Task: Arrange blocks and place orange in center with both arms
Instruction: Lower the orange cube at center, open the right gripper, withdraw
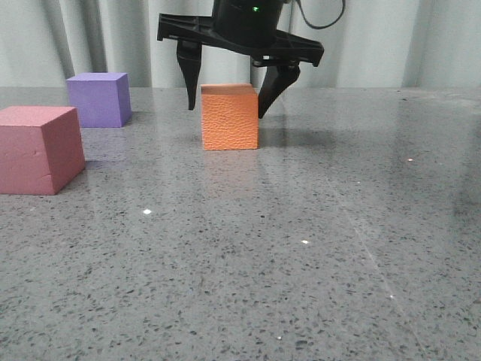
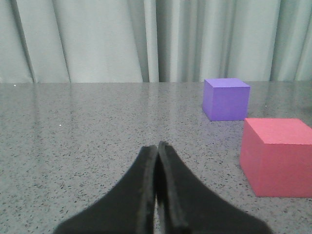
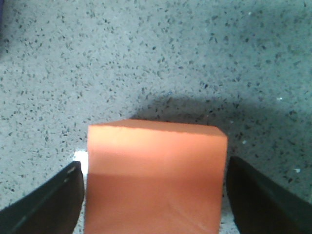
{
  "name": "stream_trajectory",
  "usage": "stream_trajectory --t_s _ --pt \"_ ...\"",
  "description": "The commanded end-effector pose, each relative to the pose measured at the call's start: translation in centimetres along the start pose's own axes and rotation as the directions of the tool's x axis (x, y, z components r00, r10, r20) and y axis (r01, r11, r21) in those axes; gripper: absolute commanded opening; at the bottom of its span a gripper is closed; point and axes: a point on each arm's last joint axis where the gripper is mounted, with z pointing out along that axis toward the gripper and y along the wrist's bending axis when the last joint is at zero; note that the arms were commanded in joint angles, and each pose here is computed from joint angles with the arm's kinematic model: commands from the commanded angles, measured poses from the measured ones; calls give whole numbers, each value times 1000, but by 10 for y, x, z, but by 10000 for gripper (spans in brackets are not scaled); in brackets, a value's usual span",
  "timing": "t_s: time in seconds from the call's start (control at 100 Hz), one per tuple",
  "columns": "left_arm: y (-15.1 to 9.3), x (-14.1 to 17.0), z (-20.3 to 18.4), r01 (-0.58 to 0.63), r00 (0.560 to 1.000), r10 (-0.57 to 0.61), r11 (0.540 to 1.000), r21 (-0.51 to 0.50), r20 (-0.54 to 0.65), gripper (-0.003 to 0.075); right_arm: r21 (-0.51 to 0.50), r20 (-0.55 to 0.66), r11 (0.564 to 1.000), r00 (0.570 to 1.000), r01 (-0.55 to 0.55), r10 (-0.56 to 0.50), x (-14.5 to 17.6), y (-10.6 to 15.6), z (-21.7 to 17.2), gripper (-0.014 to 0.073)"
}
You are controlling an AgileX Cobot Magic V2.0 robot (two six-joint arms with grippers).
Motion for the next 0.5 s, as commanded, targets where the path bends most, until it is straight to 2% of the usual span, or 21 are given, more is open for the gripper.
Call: stream_trajectory --t_s 0.0,0.1,0.24,0.39,0.49 --pt "-1 10 -1 15 999 -16 1000 18 50 -19 -87 162 996 987 22 -7 -16 7 -57 597" --pt "-1 10 -1 15 999 -16 1000 18 50 -19 -108 234 992 972 62 -36 -19 7 -83 597" --pt "-1 10 -1 15 999 -16 1000 18 50 -19 -71 372 991 925 111 -77 -24 0 -129 596" --pt "-1 10 -1 15 999 -16 1000 18 50 -19 68 474 987 866 147 -162 -23 -17 -174 580" --pt "-1 10 -1 15 999 -16 1000 18 50 -19 143 503 978 841 149 -201 -17 -29 -196 517"
